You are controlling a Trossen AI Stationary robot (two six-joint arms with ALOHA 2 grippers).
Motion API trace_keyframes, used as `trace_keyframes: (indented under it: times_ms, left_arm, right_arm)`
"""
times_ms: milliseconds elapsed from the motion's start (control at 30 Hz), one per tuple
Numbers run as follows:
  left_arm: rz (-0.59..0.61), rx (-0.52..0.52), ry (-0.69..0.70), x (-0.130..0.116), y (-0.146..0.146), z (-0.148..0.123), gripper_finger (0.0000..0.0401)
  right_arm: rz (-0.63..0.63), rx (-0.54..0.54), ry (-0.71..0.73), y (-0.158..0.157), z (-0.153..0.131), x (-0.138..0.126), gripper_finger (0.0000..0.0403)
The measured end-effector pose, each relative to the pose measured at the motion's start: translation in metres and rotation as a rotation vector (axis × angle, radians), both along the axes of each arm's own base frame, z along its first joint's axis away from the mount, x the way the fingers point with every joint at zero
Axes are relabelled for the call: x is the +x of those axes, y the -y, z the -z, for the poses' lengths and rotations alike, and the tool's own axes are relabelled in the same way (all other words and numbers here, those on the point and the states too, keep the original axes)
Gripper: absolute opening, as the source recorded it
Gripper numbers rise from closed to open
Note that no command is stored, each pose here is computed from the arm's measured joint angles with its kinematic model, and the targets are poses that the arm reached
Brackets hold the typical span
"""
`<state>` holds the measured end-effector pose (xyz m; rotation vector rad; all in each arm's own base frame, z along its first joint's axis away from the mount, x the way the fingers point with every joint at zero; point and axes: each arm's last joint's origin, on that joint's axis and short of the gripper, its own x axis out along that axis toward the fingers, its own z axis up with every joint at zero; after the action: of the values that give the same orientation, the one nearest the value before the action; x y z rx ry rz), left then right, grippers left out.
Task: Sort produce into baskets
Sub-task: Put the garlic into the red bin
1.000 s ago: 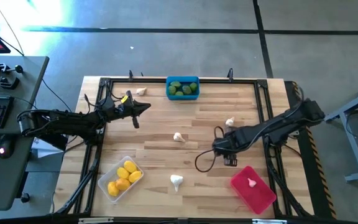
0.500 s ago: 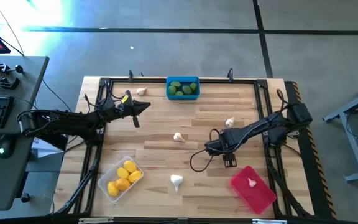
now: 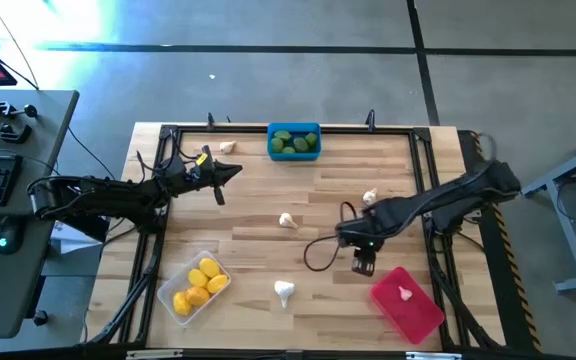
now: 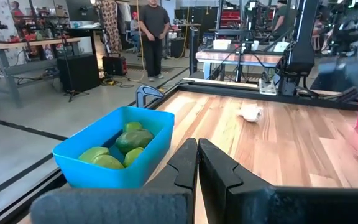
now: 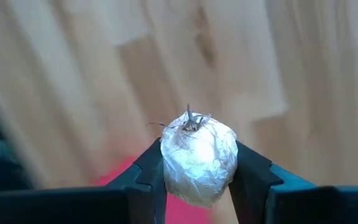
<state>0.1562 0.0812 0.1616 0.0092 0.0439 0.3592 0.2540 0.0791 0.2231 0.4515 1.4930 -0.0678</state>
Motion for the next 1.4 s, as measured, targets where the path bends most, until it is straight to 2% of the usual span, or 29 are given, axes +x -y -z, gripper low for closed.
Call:
trace_keyframes:
  times_ms: [167,333,467,633,900,1267,1400]
  left_arm:
    - [0.0,0.006,-0.003,0.0,0.0,0.0,0.0]
    - [0.0,0.008,-0.004,0.0,0.0,0.0,0.0]
    - [0.0,0.015,-0.007,0.0,0.0,0.0,0.0]
    - [0.0,0.022,-0.01,0.0,0.0,0.0,0.0]
    - [0.0,0.02,-0.01,0.0,0.0,0.0,0.0]
    - [0.001,0.021,-0.015,0.0,0.0,0.001,0.0]
    - [0.001,0.019,-0.017,0.0,0.0,0.001,0.0]
  right_arm:
    - [0.288,0.108,-0.058,-0.018,-0.032,-0.031,0.0113]
    - [0.423,0.117,-0.149,-0.043,-0.04,-0.058,0.0113]
    - [0.438,0.09,-0.134,-0.059,-0.03,-0.066,0.0113]
    - [0.462,0.127,-0.132,-0.071,-0.004,-0.072,0.0113]
    - [0.486,0.148,-0.195,-0.071,0.02,-0.081,0.0113]
    - [0.52,0.233,-0.191,-0.07,0.046,-0.083,0.0113]
    - [0.536,0.226,-0.202,-0.069,0.049,-0.085,0.0115]
